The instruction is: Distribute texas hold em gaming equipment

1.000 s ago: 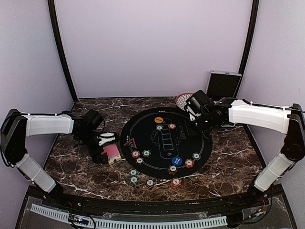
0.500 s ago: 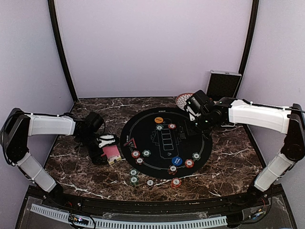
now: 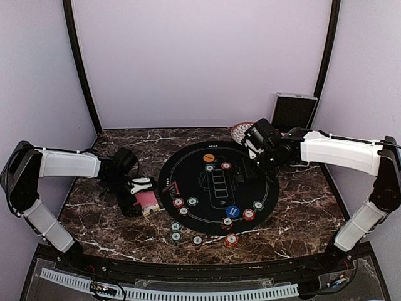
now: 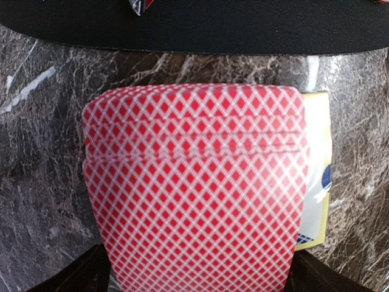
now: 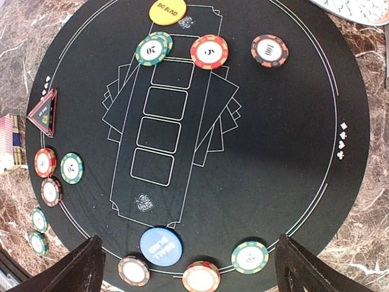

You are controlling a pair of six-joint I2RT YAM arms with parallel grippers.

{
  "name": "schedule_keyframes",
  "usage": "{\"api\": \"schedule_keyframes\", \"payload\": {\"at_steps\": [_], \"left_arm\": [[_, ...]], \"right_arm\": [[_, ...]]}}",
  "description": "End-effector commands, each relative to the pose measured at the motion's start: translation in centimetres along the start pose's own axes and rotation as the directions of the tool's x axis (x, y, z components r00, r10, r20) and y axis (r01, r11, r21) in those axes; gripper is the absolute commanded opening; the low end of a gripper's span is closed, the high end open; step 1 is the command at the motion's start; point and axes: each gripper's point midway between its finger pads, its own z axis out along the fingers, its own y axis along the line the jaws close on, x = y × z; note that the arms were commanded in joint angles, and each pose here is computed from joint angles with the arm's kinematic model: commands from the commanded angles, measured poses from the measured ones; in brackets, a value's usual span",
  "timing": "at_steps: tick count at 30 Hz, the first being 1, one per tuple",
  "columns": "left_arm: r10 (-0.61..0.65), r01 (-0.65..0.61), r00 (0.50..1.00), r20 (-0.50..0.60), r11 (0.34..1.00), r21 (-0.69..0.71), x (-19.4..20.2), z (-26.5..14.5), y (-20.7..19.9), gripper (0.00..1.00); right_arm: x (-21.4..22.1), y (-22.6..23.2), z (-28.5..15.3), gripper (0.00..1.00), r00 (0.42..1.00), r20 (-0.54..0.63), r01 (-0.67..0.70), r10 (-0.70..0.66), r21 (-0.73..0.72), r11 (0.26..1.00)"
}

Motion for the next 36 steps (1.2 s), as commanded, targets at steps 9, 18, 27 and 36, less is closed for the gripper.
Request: {"api": "schedule_keyframes", "payload": {"at_steps": [9, 18, 27, 36], "left_arm": [[0.029, -0.029, 1.000, 0.007, 0.999, 0.025, 0.0, 0.0, -0.7, 0.92], [0.038, -0.038, 0.999, -0.003, 0.999, 0.029, 0.2, 0.2, -0.7, 0.85], [0.036, -0.036, 0.999, 0.002, 0.999, 0.022, 0.1, 0.3, -0.6, 0.76], [0.045, -0.046, 0.999, 0.010, 0.999, 0.014, 0.2, 0.1, -0.6, 0.64]], "right_arm": [[-0.9, 0.7, -0.8, 0.91, 0.999, 0.042, -0.007, 0.009, -0.038, 0.999], [-0.9, 1.1, -0.8, 0.87, 0.999, 0.042, -0.002, 0.004, -0.048, 0.999], [-0.8, 1.3, -0.6, 0.86, 0.999, 0.037, -0.004, 0.006, -0.057, 0.998], [-1.0, 1.8, -0.6, 0.85, 0.999, 0.036, -0.006, 0.008, -0.078, 0.997]]}}
